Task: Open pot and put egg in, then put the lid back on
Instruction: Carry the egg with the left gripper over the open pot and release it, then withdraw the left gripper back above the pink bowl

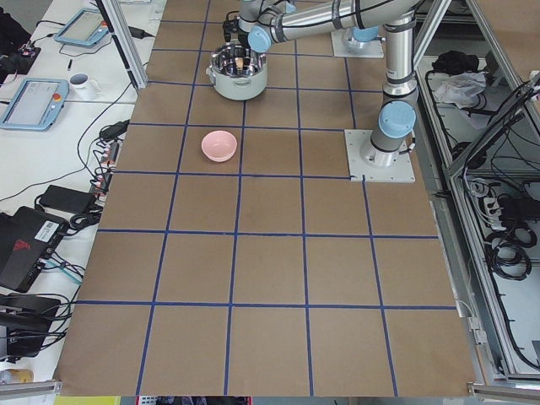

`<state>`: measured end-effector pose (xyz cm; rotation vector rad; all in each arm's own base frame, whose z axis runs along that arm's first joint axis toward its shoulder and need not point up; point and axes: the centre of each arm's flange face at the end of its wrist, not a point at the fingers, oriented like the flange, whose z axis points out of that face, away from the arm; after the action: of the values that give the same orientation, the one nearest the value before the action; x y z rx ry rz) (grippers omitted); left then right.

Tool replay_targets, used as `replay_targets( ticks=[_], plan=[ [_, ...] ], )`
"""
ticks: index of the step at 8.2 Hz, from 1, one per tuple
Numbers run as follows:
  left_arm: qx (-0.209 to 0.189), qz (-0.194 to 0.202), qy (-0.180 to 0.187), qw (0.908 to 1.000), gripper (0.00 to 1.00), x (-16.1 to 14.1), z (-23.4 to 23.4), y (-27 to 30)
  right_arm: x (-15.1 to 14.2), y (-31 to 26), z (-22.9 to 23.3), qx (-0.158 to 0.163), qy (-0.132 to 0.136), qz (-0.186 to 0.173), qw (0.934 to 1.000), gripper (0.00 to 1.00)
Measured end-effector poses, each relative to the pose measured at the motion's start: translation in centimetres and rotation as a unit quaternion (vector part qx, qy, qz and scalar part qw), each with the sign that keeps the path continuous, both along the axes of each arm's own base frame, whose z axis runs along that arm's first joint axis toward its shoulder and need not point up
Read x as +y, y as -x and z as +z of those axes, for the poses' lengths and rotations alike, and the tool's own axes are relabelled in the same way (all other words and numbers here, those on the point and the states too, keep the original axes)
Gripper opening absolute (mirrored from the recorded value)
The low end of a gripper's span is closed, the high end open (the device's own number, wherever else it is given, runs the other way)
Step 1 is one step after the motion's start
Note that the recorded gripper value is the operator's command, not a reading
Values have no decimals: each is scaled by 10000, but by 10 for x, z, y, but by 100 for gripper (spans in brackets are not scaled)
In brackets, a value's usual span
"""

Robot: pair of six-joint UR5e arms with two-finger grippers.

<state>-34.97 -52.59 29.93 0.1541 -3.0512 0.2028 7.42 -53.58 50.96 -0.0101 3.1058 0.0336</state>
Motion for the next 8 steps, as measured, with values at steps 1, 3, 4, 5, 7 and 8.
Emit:
replay_targets(
  ticks=[1, 3, 4, 5, 7, 8],
  plan=[
    [11, -14, -4, 10000, 100, 1, -2, 3, 0, 0, 0, 0, 1, 1, 10000, 0],
    [53, -54, 60, 10000, 100, 3, 6, 4, 0, 0, 0, 0, 1, 2, 10000, 0],
    [91, -96, 146, 9998, 100, 4, 18, 2, 0, 0, 0, 11, 0, 2, 10000, 0],
    [151, -90, 240, 9996, 100, 6, 34, -4, 0, 0, 0, 22, -1, 2, 10000, 0],
    [312, 62, 258, 9992, 100, 4, 76, -45, 1, 0, 1, 25, 5, 2, 10000, 0],
    [328, 101, 170, 9993, 100, 2, 99, -82, 1, -1, 2, 24, 15, -2, 10000, 0]
  ],
)
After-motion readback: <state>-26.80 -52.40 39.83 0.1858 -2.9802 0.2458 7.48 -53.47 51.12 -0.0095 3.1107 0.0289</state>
